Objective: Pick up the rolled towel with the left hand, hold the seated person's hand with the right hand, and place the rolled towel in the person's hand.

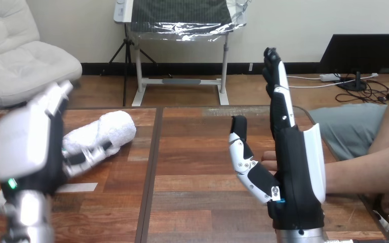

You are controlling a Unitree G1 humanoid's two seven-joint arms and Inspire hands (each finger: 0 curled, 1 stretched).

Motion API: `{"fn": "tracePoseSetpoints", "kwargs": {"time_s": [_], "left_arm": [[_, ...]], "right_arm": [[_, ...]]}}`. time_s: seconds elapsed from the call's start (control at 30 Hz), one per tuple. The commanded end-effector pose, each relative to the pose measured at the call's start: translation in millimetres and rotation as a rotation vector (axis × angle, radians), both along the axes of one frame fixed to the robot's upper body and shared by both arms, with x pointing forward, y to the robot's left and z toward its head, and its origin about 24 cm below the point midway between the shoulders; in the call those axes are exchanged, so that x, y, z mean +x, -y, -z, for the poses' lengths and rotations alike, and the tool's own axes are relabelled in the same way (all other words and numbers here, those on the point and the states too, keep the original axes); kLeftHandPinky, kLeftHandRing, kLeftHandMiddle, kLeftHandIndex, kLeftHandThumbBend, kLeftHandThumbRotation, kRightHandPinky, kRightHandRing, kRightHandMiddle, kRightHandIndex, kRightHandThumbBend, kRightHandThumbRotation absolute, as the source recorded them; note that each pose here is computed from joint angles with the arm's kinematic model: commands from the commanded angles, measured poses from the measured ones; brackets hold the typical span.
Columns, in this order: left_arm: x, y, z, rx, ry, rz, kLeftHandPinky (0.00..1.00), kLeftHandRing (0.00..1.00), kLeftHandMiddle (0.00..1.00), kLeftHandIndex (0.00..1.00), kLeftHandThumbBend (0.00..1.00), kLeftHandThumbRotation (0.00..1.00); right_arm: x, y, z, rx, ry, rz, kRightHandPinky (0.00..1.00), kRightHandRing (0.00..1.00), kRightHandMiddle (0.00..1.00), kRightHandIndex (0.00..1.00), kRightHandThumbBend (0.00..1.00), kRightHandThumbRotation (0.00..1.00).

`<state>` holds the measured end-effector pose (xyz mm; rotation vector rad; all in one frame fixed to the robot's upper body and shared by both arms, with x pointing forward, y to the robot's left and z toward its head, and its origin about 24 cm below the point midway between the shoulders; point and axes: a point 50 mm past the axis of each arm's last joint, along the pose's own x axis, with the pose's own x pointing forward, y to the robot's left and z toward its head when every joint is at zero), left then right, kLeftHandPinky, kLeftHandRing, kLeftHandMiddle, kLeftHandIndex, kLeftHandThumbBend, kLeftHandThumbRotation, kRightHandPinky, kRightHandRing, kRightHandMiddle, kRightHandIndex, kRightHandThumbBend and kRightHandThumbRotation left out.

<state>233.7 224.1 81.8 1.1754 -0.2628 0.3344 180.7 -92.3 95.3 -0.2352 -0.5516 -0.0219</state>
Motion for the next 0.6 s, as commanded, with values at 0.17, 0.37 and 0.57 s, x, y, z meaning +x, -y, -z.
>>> {"fn": "tracePoseSetpoints", "kwargs": {"time_s": [0.17, 0.37, 0.57], "left_arm": [[26.9, -4.9, -12.5, 0.078, 0.047, 0.02, 0.79, 0.85, 0.88, 0.85, 0.81, 0.31], [34.3, -12.6, -6.5, 0.091, 0.031, 0.009, 0.81, 0.86, 0.89, 0.87, 0.8, 0.35], [42.3, -19.6, 0.1, 0.119, 0.015, -0.007, 0.83, 0.87, 0.9, 0.88, 0.78, 0.41]], "right_arm": [[7.2, -2.6, -11.8, 0.037, 0.06, 0.003, 1.0, 1.0, 1.0, 1.0, 0.0, 0.0], [7.5, -2.5, -12.0, 0.037, 0.063, 0.002, 1.0, 1.0, 1.0, 1.0, 0.0, 0.0], [7.5, -2.5, -12.2, 0.038, 0.059, 0.004, 1.0, 1.0, 1.0, 1.0, 0.0, 0.0]]}}
